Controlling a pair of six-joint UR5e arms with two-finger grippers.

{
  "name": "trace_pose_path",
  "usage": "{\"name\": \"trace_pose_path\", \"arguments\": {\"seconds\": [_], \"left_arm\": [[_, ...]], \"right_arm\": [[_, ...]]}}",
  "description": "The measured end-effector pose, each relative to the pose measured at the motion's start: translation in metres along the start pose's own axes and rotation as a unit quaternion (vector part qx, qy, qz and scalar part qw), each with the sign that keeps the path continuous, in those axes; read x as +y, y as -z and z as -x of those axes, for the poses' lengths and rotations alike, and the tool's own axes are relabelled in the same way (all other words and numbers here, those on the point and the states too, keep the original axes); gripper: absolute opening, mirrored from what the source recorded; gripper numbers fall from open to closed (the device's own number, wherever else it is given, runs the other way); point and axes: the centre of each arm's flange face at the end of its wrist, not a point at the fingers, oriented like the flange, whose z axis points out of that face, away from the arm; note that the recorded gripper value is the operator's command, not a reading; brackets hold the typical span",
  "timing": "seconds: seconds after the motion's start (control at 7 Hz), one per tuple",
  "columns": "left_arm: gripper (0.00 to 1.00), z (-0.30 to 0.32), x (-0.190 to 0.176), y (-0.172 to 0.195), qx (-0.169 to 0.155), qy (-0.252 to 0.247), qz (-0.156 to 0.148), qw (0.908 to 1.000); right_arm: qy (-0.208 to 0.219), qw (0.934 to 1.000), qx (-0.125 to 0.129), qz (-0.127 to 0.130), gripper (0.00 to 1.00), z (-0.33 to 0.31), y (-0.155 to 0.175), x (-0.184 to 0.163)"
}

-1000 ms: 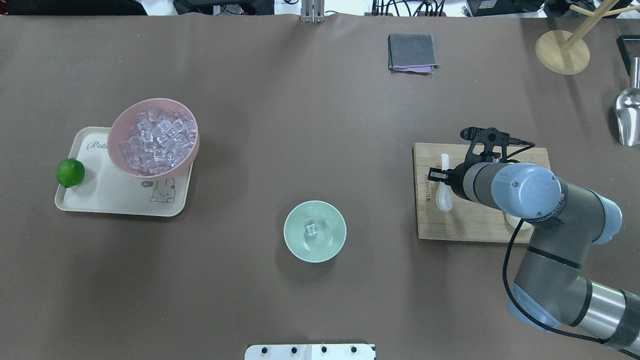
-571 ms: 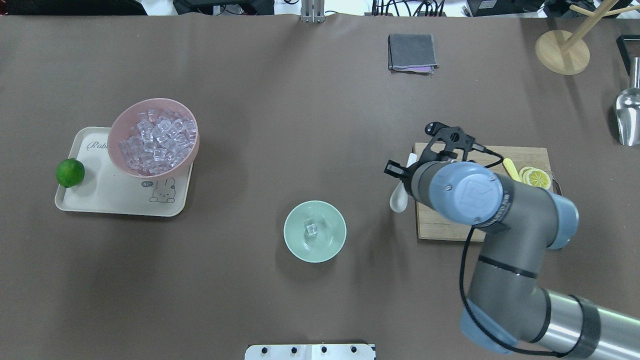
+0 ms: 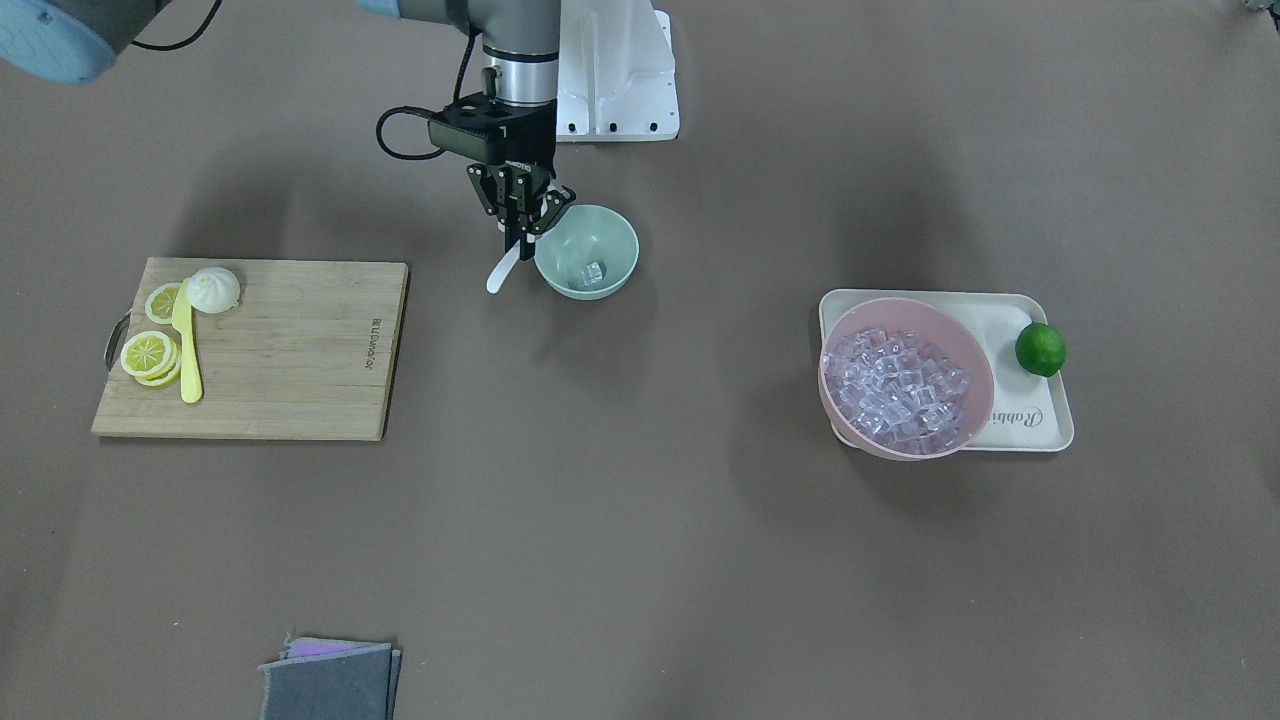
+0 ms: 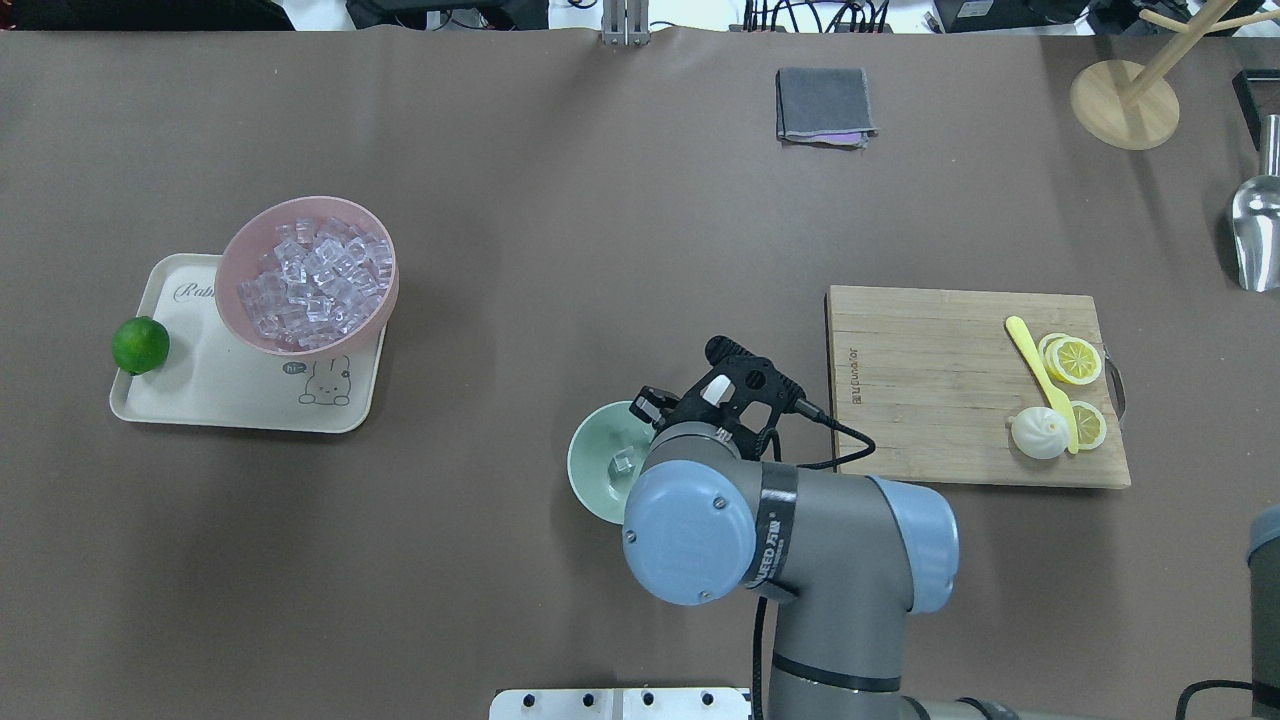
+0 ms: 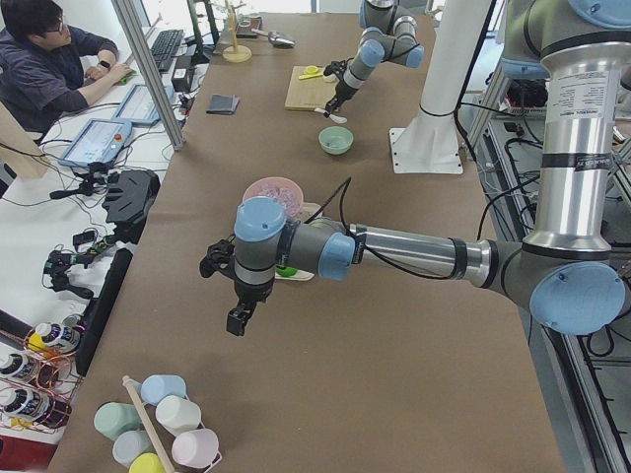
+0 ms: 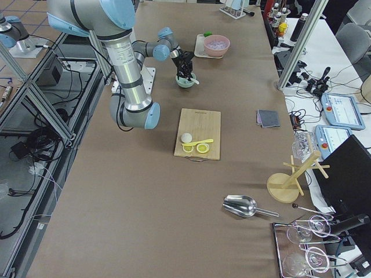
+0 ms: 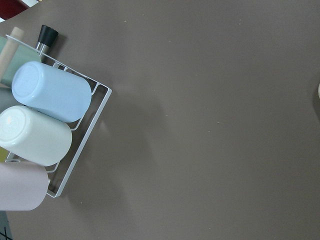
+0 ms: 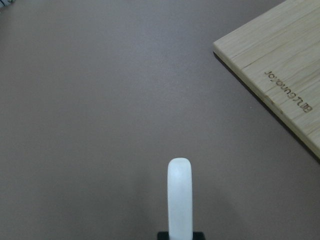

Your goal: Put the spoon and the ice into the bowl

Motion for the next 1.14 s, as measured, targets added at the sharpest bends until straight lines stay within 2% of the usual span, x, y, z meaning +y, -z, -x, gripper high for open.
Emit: {"name": "trace_pose_path", "arguments": {"seconds": [0.14,0.29,0.71,1.0,1.14], "left_arm": [[0.99,0.0,0.0,0.0,0.0,0.0,0.0,1.0],[0.99,0.0,0.0,-0.001,0.0,0.0,0.001,1.0],[0.99,0.0,0.0,-0.001,0.0,0.0,0.001,1.0],[0.99,0.0,0.001,0.001,0.0,-0.002,0.0,1.0],[0.99,0.0,0.004,-0.001,0.0,0.0,0.002,1.0]], "right_arm": [[0.0,1.0,0.001,-0.006,0.76,0.008,-0.001,0.014],[0.004,0.9999,0.001,-0.01,1.0,0.012,-0.003,0.019],[0.027,0.9993,-0.012,-0.024,1.0,0.018,0.005,0.009],[0.057,0.998,-0.015,-0.021,1.0,0.029,0.012,-0.043],[0.075,0.9971,-0.012,-0.007,1.0,0.034,0.013,-0.082]]}}
